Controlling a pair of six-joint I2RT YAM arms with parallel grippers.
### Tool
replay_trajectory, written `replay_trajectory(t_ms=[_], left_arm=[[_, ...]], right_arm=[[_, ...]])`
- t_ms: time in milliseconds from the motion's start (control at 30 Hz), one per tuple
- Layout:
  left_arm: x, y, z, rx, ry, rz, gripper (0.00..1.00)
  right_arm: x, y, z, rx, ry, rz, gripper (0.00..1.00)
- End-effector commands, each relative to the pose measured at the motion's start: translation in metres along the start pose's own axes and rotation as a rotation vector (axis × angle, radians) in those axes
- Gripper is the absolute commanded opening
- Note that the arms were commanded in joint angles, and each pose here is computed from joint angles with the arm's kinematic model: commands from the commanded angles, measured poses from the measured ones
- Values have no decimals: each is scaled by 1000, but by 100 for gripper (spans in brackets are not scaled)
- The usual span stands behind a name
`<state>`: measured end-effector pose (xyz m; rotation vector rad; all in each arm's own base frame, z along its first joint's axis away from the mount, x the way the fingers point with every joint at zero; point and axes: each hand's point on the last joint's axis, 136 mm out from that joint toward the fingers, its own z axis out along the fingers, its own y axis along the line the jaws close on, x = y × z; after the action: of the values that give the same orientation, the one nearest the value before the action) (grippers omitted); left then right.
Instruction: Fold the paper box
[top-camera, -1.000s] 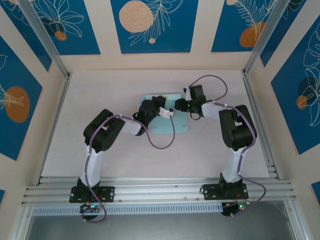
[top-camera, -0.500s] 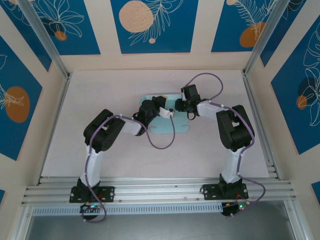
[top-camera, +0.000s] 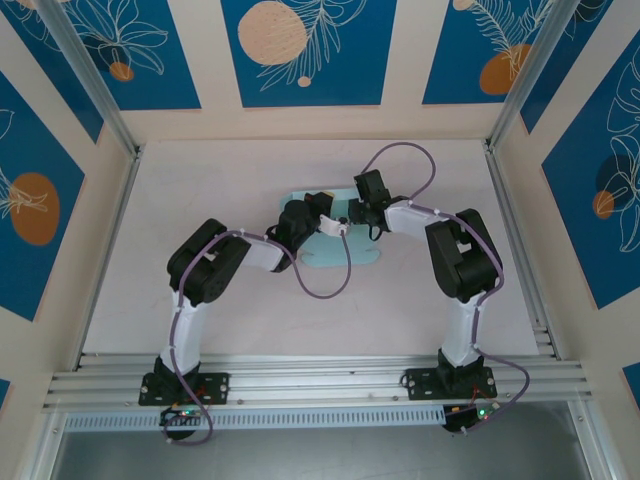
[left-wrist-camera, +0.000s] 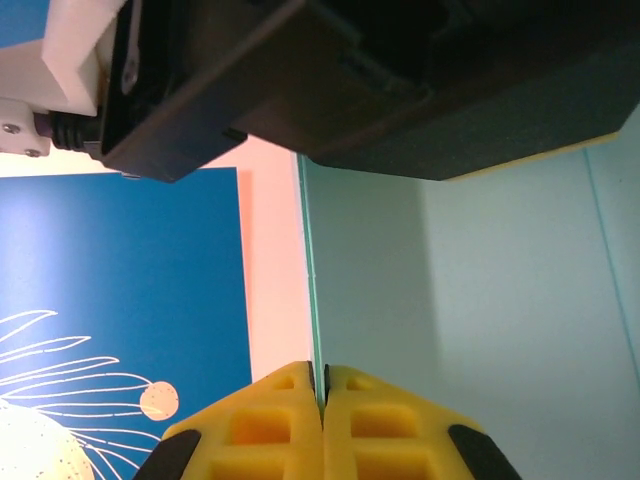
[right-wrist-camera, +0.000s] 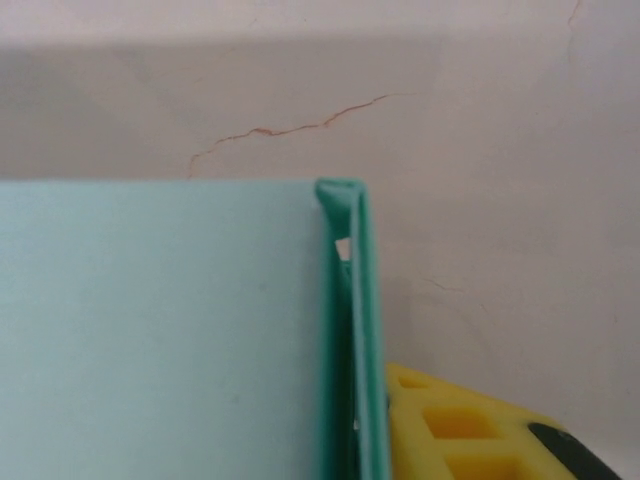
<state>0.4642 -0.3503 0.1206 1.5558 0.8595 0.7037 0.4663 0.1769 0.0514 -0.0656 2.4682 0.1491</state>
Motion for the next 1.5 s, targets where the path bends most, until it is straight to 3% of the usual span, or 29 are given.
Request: replay_trajectory(t_ms=[0, 367, 667, 867, 933, 1100, 1200, 1367, 1467], left_arm=[[-19, -37, -6, 128, -67, 7, 0], [-19, -36, -5, 127, -64, 3, 0], [-14, 23, -11, 39, -19, -211, 48], [-22, 70, -41, 42, -56, -407, 86], [-21, 90, -57, 19, -57, -507, 99], [-5, 142, -103, -64, -26, -831, 100], [31, 166, -129, -132, 109, -1114, 100], [101, 138, -154, -91, 366, -1578, 100], [119, 118, -155, -11, 311, -1873, 100]], right_arm=[[-20, 0, 3, 28, -56, -9, 31], [-17, -30, 2, 227, -39, -1, 1], [-21, -13, -5, 155, -86, -78, 0], [-24, -11, -12, 152, -103, -95, 0], [-25, -12, -15, 151, -107, -91, 0], [-26, -9, -21, 125, -112, -67, 0], [-27, -6, -28, 108, -118, -50, 0], [-24, 1, -43, 59, -122, -15, 0], [-19, 4, -51, 37, -119, 2, 0]])
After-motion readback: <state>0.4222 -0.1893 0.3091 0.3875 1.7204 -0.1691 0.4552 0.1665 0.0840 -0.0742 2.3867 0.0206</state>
